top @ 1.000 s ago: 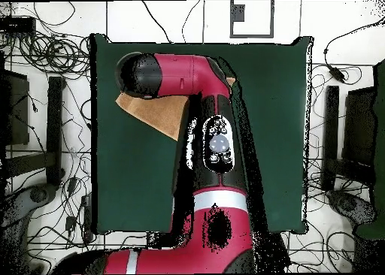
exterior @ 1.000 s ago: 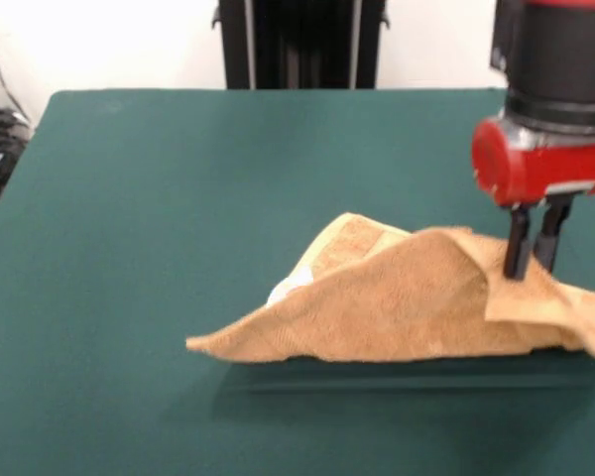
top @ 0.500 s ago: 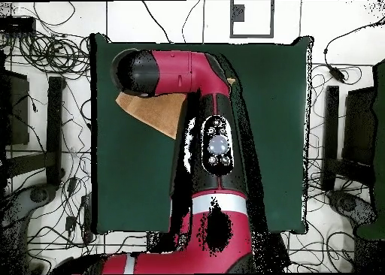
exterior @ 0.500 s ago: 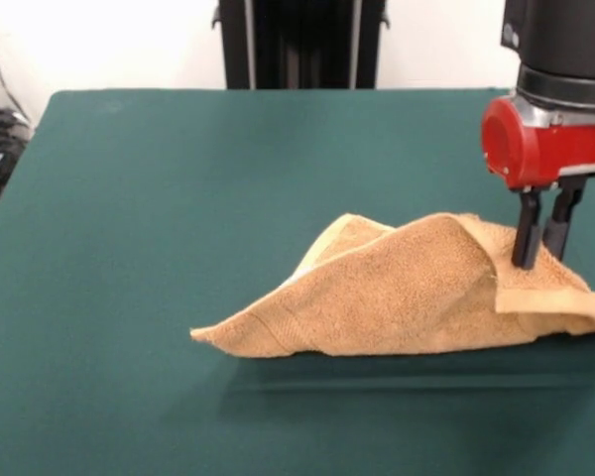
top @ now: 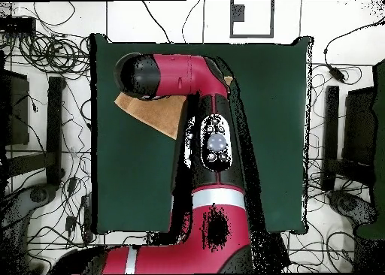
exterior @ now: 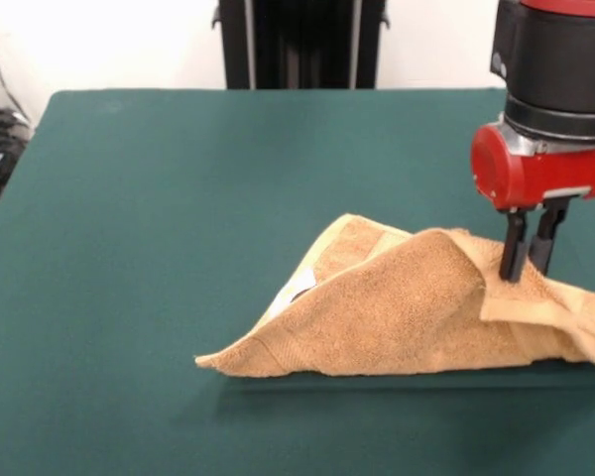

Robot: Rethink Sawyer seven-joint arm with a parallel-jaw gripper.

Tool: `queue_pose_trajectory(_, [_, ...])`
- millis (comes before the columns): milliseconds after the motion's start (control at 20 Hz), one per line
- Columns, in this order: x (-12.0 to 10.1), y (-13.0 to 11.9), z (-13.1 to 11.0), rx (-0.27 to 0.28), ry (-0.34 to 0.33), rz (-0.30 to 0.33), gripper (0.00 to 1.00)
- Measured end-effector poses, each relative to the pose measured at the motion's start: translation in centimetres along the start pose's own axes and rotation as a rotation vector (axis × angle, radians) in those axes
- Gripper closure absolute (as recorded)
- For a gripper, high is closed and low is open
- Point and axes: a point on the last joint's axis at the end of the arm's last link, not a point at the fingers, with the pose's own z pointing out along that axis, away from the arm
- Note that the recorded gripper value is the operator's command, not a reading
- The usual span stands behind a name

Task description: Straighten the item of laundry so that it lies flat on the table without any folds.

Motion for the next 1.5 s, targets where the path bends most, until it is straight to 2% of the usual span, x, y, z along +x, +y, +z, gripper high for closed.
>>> queue_pose_trajectory(250, [0.3,0.0,0.7,0.001,0.004,-0.002,1.0])
queue_pose_trajectory(300, [0.4,0.1,1.2,0.002,0.001,-0.004,0.0])
queue_pose_trajectory(900, [-0.3,-0.6,1.1,0.018,-0.056,-0.005,0.0])
queue_pose_trajectory(1500, [-0.5,-0.9,1.1,0.024,-0.07,-0.007,0.0])
